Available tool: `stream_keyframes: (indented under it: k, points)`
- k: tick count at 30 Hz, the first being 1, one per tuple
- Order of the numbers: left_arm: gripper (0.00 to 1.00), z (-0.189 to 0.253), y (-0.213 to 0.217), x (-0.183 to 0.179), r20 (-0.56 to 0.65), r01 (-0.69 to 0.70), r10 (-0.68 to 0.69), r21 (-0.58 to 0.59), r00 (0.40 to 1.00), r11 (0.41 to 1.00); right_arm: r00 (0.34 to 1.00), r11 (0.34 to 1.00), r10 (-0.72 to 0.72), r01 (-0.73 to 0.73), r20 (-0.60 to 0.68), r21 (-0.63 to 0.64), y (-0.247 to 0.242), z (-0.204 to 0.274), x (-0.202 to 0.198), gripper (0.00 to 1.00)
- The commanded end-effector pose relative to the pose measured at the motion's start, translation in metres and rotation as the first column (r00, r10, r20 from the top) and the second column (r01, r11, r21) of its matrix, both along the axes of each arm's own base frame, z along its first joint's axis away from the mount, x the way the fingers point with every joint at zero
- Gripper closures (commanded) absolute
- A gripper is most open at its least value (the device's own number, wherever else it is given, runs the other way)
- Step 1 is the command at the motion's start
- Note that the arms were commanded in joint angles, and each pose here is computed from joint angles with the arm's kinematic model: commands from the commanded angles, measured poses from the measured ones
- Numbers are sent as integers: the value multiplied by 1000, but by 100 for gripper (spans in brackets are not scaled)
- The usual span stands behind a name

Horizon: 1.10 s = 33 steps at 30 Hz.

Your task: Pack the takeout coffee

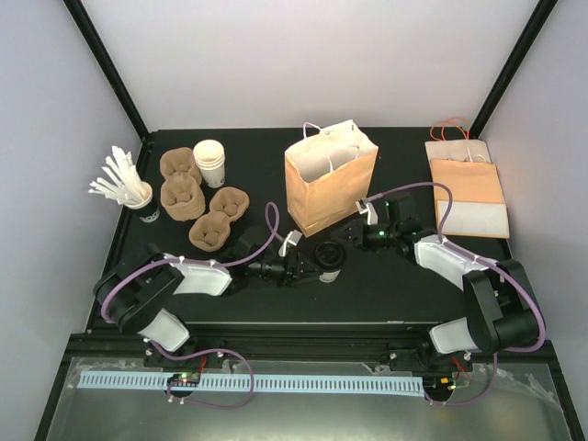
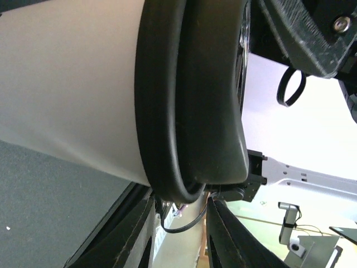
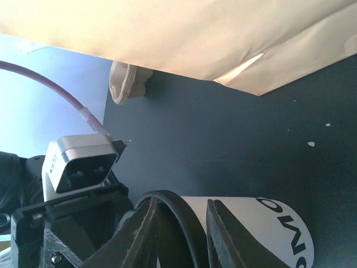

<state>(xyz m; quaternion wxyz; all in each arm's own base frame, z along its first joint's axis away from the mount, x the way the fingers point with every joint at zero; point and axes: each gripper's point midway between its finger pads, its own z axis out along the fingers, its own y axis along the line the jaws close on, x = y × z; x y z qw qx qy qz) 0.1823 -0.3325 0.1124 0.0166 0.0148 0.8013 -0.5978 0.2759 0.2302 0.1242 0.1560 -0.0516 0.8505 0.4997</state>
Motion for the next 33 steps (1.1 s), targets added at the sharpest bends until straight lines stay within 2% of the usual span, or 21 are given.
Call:
stream_keyframes:
  k: [1,6,11,24,33]
  points:
    - [72,12,-12,9,47,16,-15,-30,999,999,1000,1000,20,-20,-7,13,2,-6,-6,75]
    - [73,7,-14,13,47,12,-11,-18,999,1000,1000,1000,16,-15,-20,8,0,-14,-11,79]
    - [79,-1,-13,17,44,8,-8,4,999,1000,999,1000,18,-17,-37,16,-1,-21,-17,81]
    - [83,-31,4,25,49,-19,13,123,999,992,996,1000,22,-22,-90,1,-6,-55,-33,82]
    - [84,-54,10,25,36,-21,15,176,999,984,993,998,19,-26,-119,-58,-15,-82,-48,84]
